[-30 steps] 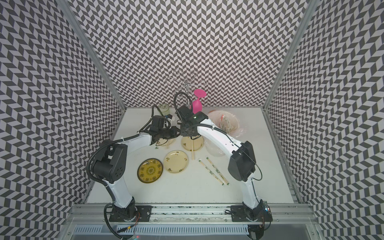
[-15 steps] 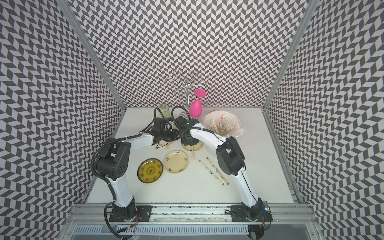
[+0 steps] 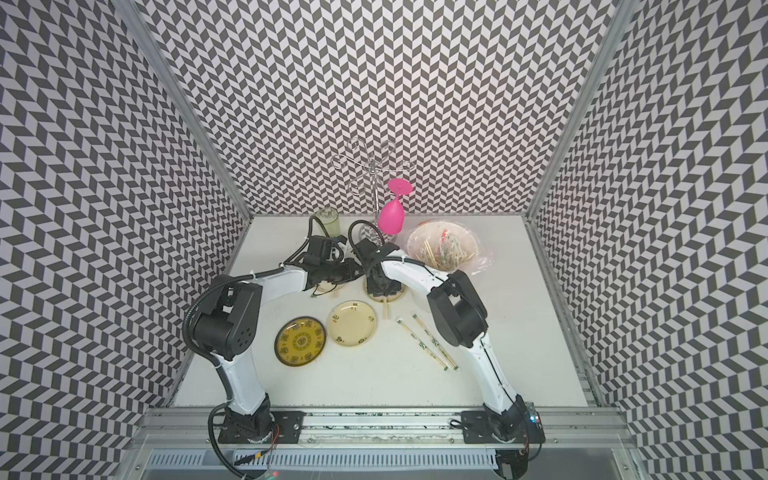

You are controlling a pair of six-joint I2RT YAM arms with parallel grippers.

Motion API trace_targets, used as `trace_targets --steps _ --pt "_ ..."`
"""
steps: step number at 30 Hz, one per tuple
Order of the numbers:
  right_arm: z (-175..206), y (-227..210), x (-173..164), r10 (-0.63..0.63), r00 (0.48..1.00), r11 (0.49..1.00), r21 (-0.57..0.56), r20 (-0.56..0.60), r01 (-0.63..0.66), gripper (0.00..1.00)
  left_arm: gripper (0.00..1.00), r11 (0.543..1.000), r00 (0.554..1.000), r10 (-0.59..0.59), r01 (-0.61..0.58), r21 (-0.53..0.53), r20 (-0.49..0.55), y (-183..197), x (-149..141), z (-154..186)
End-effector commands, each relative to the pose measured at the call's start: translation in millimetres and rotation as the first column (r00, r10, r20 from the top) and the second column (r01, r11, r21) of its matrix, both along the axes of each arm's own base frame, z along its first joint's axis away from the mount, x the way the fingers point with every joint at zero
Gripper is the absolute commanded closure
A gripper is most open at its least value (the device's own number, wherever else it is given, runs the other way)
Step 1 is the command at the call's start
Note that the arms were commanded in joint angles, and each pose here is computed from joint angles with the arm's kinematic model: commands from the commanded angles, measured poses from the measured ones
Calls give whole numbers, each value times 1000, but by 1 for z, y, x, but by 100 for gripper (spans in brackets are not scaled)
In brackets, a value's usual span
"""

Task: Remove the packaging of disposable chopsticks
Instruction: Adjust the disposable chopsticks at the plate.

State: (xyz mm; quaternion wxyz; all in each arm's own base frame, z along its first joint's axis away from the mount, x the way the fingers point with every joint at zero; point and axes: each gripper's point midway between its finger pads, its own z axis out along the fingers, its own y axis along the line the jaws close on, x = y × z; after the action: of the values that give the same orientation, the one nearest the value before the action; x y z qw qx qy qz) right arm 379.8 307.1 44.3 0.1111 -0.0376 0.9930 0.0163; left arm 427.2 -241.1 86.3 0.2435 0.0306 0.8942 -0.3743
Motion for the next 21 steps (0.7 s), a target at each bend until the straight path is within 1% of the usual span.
trace_targets --steps 1,10,21 --pt "-15 -3 0 -10 1000 1000 -4 -22 10 74 84 1000 1000 -5 5 -18 13 -4 4 7" --pt "-24 -3 -1 -11 999 1000 7 -40 11 77 84 1000 1000 -9 9 -22 15 -5 4 8" --pt "-26 -4 0 -16 998 1000 14 -53 16 88 84 1000 1000 -10 11 -28 11 -5 4 7"
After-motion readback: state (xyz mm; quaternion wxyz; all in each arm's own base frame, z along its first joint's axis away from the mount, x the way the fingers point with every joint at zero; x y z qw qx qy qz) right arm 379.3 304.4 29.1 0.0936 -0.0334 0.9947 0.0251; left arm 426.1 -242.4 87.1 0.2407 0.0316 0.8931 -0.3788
